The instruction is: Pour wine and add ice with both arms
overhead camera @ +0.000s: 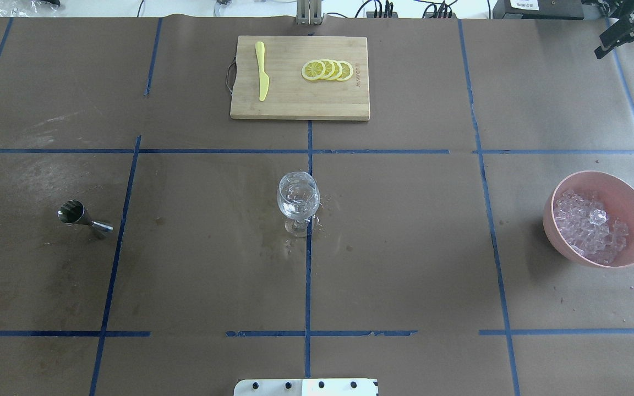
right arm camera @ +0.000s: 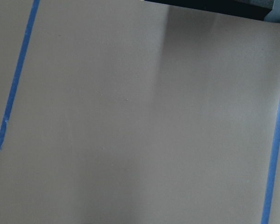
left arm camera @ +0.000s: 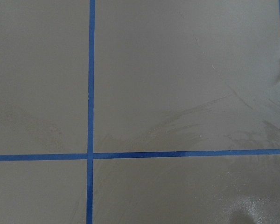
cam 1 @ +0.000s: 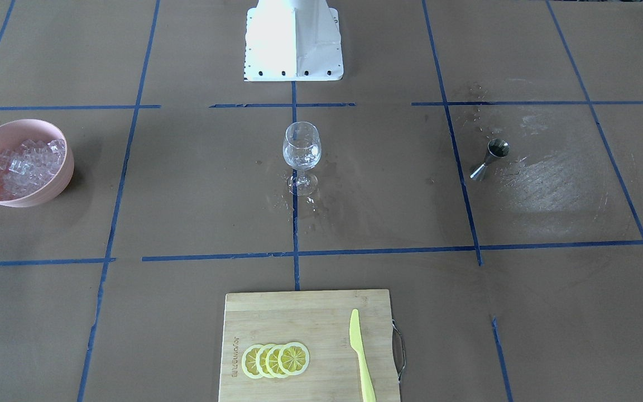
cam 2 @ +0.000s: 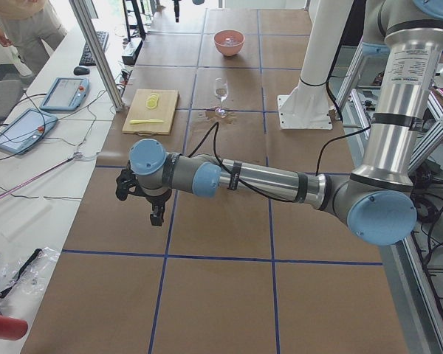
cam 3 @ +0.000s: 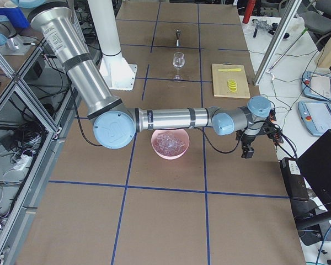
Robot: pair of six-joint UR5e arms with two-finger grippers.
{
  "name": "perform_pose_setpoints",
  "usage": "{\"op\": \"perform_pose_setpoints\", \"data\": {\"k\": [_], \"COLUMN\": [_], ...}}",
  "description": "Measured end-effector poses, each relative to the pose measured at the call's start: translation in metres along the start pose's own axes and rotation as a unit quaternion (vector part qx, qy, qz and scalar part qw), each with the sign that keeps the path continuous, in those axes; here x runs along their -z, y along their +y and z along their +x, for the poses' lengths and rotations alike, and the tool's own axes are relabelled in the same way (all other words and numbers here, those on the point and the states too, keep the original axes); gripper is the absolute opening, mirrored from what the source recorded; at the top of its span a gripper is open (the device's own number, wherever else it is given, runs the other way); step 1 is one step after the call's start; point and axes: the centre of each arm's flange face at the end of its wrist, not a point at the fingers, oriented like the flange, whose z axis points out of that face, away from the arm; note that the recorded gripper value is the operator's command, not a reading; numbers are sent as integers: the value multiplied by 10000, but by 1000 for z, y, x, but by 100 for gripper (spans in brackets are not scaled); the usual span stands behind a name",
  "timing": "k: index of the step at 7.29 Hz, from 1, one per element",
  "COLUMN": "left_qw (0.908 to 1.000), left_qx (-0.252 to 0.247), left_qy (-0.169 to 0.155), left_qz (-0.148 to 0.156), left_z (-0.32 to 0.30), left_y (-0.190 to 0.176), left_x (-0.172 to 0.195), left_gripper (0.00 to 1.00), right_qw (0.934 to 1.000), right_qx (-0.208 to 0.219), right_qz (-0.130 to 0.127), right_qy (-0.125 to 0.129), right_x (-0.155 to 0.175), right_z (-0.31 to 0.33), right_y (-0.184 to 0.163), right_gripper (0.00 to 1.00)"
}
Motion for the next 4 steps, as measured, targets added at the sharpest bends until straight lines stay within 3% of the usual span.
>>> {"op": "perform_pose_setpoints", "data": {"k": [3, 4], "left_qw": [9990, 9983], "left_qx": [-374, -531], "left_qy": [-119, -65], "left_qz": [190, 238], "left_z": [34, 43], "left_y": [-7, -5], "left_x": [13, 11], "left_gripper": [100, 100], "right_qw": [10000, 9997], "right_qx": [81, 225], "right_qz": [-46, 77], "right_qy": [-22, -70], "right_x": [-18, -27], "right_z": [1, 9], "right_y": [15, 31], "right_gripper": [100, 100]}}
